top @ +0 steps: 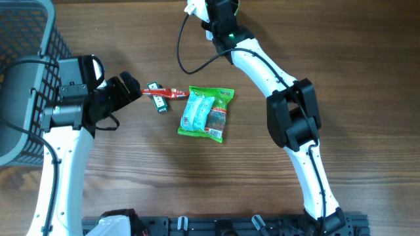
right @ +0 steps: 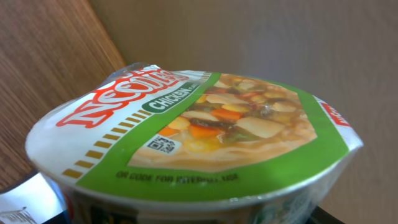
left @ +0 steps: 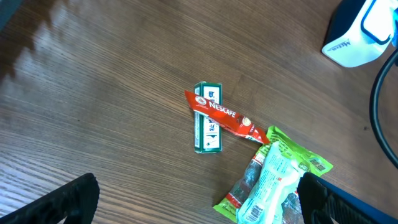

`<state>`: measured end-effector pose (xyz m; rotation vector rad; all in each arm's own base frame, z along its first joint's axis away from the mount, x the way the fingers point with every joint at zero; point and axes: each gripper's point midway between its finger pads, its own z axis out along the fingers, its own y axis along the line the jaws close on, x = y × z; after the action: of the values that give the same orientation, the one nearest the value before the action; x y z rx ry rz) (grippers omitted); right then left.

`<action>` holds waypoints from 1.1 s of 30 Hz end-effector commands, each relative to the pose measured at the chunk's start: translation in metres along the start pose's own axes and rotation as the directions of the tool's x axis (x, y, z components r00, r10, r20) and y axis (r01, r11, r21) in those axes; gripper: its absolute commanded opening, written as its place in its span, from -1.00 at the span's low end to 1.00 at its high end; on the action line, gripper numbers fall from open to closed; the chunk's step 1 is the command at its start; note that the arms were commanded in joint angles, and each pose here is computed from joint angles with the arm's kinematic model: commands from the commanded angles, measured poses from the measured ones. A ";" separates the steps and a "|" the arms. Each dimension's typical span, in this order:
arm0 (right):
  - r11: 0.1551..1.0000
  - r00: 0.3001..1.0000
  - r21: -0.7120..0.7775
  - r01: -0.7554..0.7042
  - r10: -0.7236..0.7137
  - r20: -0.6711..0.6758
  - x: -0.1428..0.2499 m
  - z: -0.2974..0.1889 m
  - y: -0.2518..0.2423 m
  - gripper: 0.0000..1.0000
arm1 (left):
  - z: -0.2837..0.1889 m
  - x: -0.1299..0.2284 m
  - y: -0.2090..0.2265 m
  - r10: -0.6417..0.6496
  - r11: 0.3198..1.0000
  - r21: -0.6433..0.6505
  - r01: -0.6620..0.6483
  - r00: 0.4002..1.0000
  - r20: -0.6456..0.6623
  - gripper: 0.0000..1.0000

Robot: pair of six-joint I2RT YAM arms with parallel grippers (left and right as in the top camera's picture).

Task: Scan the item barcode
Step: 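Lift the noodle cup and hold it up to the white scanner, then lower the noodle cup onto the table at right and release it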

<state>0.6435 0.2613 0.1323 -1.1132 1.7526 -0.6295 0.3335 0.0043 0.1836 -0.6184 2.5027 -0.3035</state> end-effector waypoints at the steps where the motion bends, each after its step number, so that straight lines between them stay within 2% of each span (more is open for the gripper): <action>1: 0.988 0.990 0.063 -0.139 0.137 0.035 -0.023 -0.037 -0.052 0.27 | 0.001 0.001 -0.002 0.011 1.000 0.008 -0.011 1.000 -0.007 1.00; 4: 0.972 0.972 0.052 -0.229 0.225 0.065 -0.035 -0.071 -0.083 0.29 | 0.001 0.001 -0.002 0.011 1.000 0.008 -0.011 1.000 -0.007 1.00; 7: 0.924 0.924 0.035 -0.381 0.379 0.057 -0.037 -0.118 -0.118 0.29 | 0.001 0.001 -0.002 0.011 1.000 0.008 -0.011 1.000 -0.007 1.00; 13: 0.784 0.782 0.010 -0.620 0.619 -0.075 0.011 -0.185 -0.158 0.14 | 0.001 0.001 -0.002 0.011 1.000 0.008 -0.011 1.000 -0.007 1.00; 18: 0.640 0.625 -0.045 -0.767 0.730 -0.277 0.091 -0.206 -0.163 0.11 | 0.001 0.001 -0.002 0.011 1.000 0.008 -0.011 1.000 -0.007 1.00; 21: 0.541 0.531 -0.106 -0.834 0.736 -0.421 0.141 -0.209 -0.148 0.09 | 0.001 0.001 -0.002 0.011 1.000 0.008 -0.011 1.000 -0.007 1.00; 24: 0.477 0.445 -0.092 -0.874 0.710 -0.547 0.197 -0.208 -0.126 0.11 | 0.001 0.001 -0.002 0.012 1.000 0.008 -0.012 1.000 -0.007 1.00; 30: 0.425 0.246 0.061 -0.903 0.628 -0.738 0.309 -0.205 -0.053 0.12 | 0.001 0.001 -0.002 0.011 1.000 0.008 -0.011 1.000 -0.007 1.00; 33: 0.417 0.197 0.103 -0.903 0.616 -0.763 0.347 -0.199 -0.016 0.23 | 0.001 0.001 -0.002 0.011 1.000 0.008 -0.011 1.000 -0.007 1.00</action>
<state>0.4395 -0.0578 0.1278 0.0216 2.8144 -0.0139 0.3335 0.0043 0.1836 -0.6184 2.5027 -0.3035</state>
